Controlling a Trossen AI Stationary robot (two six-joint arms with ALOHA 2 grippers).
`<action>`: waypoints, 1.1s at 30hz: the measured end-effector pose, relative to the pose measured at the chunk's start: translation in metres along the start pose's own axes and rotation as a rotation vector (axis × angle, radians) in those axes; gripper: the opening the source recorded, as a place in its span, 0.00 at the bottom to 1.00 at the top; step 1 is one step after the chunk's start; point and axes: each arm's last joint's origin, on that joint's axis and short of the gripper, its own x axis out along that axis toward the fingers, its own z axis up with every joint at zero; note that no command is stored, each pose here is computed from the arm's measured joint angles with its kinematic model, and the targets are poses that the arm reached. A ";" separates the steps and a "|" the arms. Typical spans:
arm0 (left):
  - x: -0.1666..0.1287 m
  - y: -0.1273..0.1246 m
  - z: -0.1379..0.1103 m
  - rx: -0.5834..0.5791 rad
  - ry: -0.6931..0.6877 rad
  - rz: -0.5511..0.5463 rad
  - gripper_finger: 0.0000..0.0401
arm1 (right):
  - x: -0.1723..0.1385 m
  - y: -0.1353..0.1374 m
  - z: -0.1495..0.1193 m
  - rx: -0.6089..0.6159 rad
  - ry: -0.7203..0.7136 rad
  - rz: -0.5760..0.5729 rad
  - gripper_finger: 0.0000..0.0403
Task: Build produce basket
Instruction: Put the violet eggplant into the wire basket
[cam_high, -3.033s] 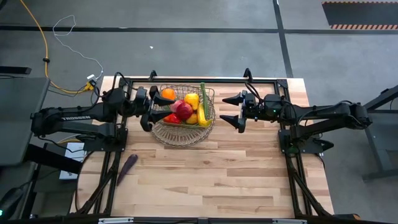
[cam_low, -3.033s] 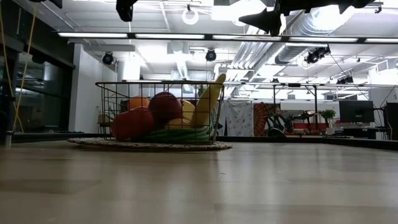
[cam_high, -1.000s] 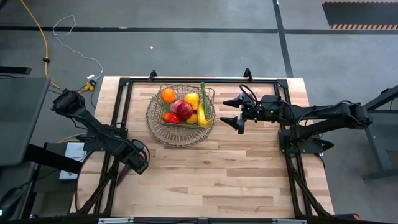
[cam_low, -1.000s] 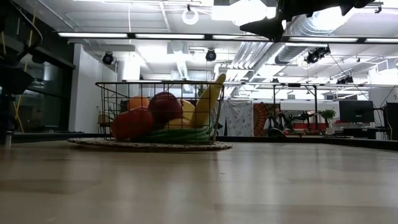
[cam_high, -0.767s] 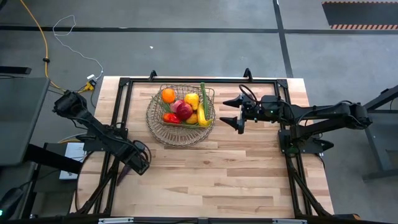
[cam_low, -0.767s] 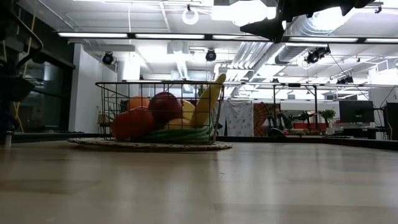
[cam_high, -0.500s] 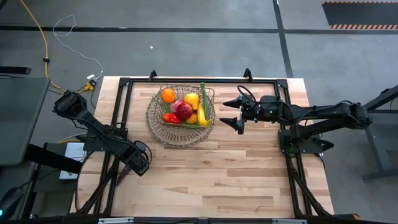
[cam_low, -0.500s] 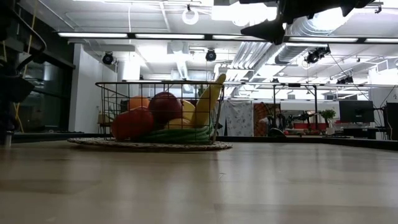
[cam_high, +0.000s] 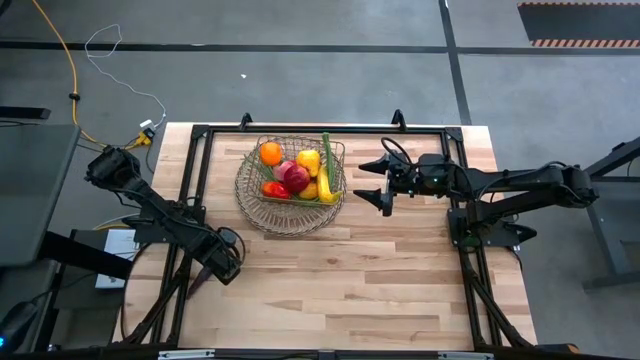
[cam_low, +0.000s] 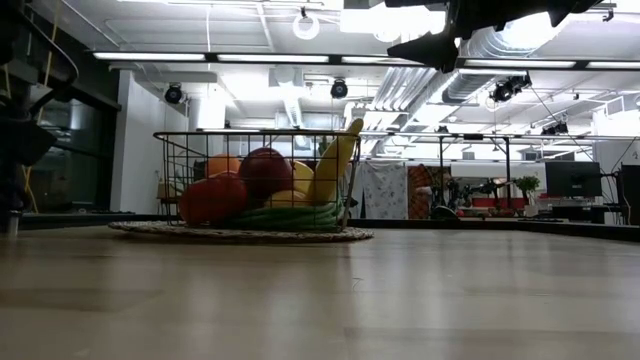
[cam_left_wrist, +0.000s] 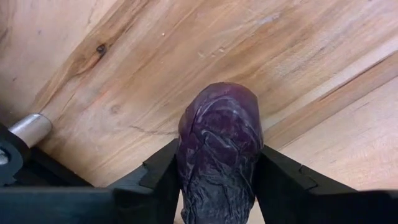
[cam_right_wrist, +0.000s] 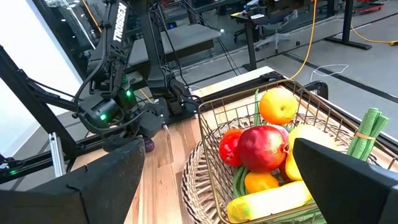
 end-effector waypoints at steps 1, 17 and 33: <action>0.000 0.000 0.000 0.002 -0.001 0.000 0.40 | 0.000 0.000 0.000 0.000 0.000 0.001 0.99; -0.003 0.000 0.000 0.059 -0.008 -0.035 0.38 | 0.000 0.000 0.000 0.000 0.002 0.004 0.99; -0.004 0.000 0.000 0.058 -0.011 -0.033 0.38 | 0.000 0.000 -0.001 0.000 0.006 0.000 0.99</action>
